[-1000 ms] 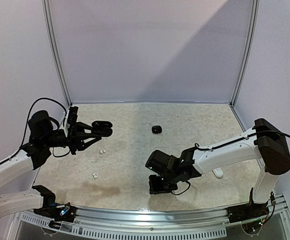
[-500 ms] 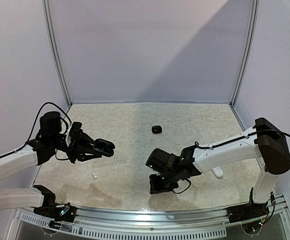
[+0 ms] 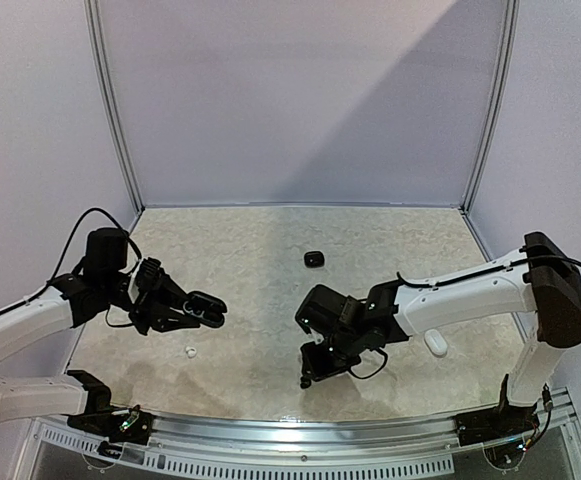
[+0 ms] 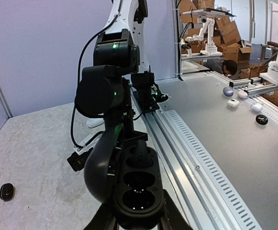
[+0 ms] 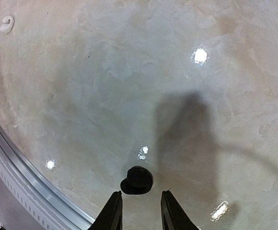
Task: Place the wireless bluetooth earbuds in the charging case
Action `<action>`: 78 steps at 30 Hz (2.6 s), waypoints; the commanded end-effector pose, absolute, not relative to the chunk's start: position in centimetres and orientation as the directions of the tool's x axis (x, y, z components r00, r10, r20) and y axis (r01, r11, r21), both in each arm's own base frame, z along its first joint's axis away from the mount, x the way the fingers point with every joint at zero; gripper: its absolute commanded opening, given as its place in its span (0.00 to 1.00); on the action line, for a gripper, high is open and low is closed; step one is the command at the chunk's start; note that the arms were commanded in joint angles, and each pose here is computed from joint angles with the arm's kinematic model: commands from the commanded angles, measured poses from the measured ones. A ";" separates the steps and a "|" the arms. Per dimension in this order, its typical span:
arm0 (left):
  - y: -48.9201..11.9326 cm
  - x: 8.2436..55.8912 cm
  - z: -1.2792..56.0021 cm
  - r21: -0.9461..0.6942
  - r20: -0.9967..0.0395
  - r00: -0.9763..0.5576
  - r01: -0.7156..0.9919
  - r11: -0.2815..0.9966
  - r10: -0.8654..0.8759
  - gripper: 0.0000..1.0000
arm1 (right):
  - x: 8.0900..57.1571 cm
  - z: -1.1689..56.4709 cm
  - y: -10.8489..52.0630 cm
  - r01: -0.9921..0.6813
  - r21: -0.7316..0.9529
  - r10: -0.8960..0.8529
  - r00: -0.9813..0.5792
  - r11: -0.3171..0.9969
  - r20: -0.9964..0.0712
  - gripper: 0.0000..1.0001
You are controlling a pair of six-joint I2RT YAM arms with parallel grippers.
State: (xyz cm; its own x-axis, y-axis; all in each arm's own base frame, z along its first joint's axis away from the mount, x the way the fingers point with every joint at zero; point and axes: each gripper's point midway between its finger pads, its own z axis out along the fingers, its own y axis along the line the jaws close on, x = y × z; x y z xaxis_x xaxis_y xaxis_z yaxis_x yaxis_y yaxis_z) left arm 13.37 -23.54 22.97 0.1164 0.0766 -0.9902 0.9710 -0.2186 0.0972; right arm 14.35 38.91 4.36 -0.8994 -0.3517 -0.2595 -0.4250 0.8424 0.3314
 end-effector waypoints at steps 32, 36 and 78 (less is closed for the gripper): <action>-23.1 13.1 22.7 0.227 -0.954 0.258 0.954 -0.194 0.152 0.00 | 12.6 8.4 39.5 -0.992 -0.091 -0.864 -0.032 0.089 -0.503 0.54; -22.9 13.0 22.9 0.234 -0.951 0.264 0.954 -0.185 0.159 0.00 | 13.5 7.0 38.9 -0.988 -0.129 -0.893 0.131 -0.083 -0.430 0.62; -22.8 13.7 22.2 0.233 -0.946 0.260 0.961 -0.150 0.193 0.00 | 18.8 0.3 37.9 -0.859 -0.110 -0.843 -0.455 0.501 -0.285 0.23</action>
